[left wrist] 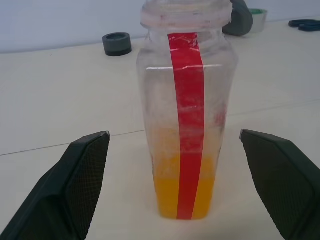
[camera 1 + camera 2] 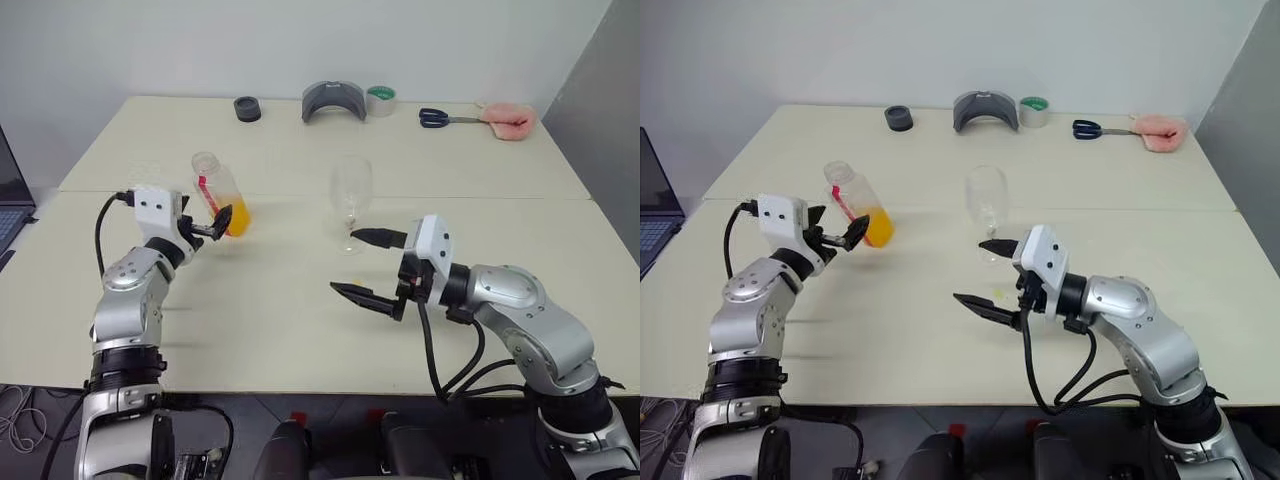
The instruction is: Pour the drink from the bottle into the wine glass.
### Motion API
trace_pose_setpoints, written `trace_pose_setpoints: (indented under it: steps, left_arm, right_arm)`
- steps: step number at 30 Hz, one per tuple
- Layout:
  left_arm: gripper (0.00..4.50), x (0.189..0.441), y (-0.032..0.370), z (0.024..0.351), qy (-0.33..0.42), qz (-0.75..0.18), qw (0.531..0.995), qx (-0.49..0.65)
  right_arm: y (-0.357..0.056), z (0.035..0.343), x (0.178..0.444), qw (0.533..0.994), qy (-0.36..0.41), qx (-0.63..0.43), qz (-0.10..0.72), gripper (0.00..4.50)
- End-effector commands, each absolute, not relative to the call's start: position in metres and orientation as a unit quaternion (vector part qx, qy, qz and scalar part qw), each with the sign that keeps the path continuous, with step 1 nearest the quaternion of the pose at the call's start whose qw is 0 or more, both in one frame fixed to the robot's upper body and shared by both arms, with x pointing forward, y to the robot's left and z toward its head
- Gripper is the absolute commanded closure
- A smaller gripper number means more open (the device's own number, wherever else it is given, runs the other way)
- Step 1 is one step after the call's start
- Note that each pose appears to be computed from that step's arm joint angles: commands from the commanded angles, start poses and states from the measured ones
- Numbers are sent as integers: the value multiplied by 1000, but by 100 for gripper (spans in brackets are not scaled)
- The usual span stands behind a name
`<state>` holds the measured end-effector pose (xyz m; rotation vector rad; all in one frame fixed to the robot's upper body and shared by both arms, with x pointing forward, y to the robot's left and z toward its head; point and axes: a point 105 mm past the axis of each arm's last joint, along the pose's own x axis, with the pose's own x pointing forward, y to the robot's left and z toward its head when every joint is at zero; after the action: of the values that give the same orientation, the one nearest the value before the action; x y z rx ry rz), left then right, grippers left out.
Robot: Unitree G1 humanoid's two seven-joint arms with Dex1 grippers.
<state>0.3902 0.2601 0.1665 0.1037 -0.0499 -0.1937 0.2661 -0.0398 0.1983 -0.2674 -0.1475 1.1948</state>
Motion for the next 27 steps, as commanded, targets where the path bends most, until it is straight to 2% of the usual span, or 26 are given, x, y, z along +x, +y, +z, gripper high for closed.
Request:
trace_pose_setpoints:
  steps: [1, 21, 27]
  left_arm:
    - [0, 397, 260, 182, -48, -110, 990, 69]
    - [0, 426, 251, 190, -57, -150, 983, 86]
    - [185, 426, 252, 186, -56, -151, 984, 79]
  right_arm:
    - [-36, 209, 258, 808, -90, -132, 567, 4]
    - [-39, 204, 252, 810, -87, -136, 563, 4]
    - [-41, 208, 262, 815, -92, -136, 555, 0]
